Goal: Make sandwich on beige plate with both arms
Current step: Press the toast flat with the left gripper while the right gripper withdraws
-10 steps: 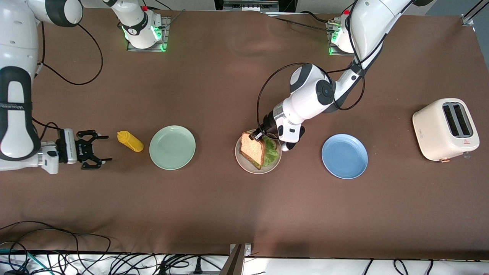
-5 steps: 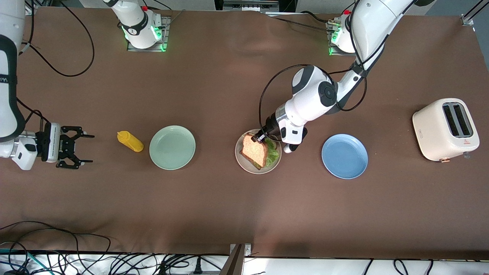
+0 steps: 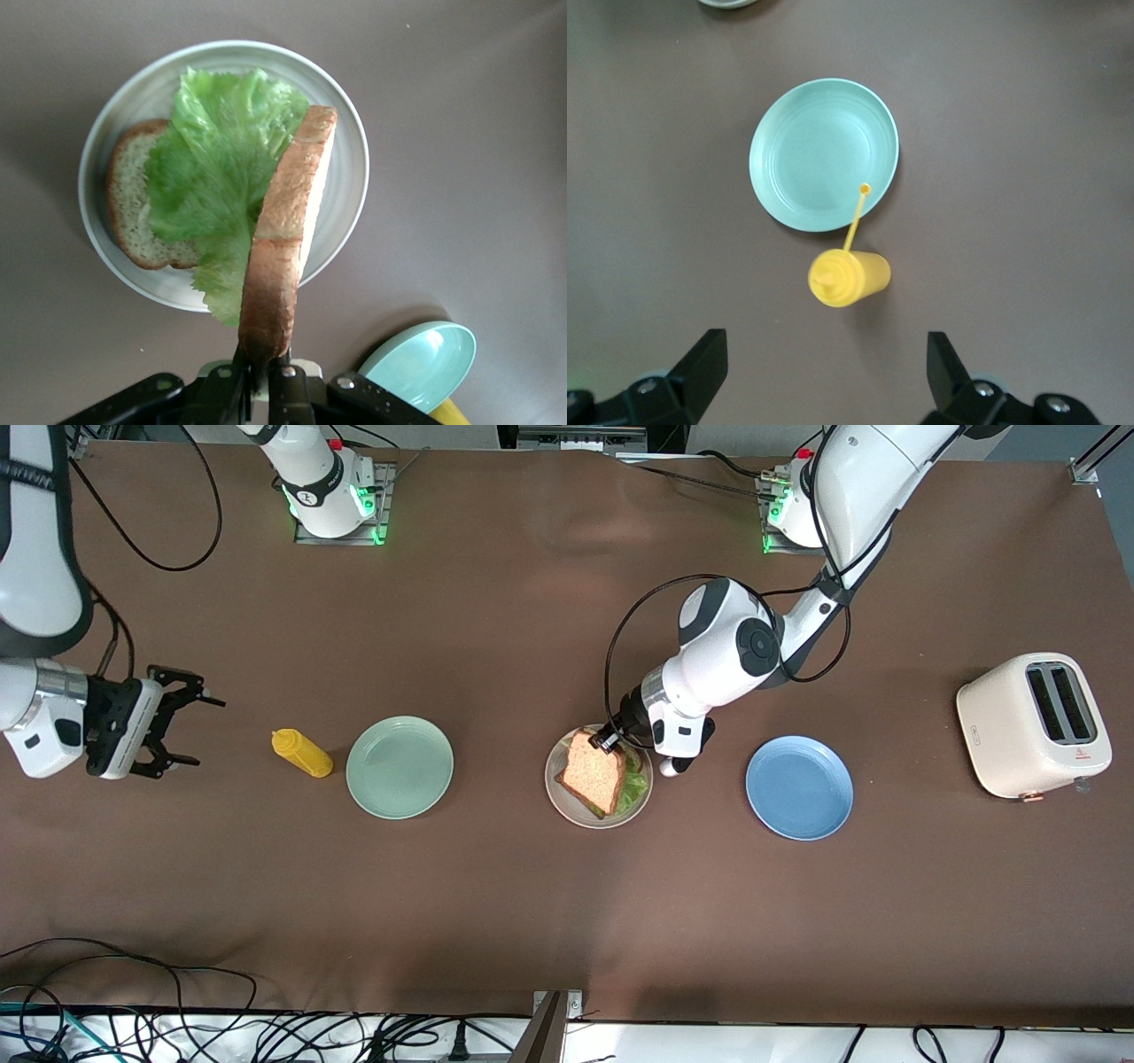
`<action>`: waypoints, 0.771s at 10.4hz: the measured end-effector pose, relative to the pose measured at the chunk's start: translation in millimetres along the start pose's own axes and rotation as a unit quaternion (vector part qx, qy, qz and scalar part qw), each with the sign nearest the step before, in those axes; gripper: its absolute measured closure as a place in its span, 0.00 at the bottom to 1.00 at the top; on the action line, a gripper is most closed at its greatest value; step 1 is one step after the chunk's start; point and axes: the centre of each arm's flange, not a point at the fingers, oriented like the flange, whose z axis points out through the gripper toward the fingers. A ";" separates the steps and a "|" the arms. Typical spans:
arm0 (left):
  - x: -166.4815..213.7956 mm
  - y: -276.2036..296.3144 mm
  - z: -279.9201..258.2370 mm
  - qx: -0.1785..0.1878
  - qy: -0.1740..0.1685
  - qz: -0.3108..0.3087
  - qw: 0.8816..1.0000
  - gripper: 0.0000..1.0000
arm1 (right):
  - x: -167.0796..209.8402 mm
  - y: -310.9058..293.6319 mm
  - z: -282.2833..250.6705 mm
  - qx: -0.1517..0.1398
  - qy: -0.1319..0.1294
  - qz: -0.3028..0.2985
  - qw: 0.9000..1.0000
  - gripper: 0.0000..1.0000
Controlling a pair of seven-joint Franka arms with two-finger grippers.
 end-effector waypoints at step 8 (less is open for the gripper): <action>5.7 -8.2 4.3 0.014 -0.003 -0.006 1.000 0.33 | 93.0 -87.5 -47.7 -0.125 -0.060 0.300 0.944 0.00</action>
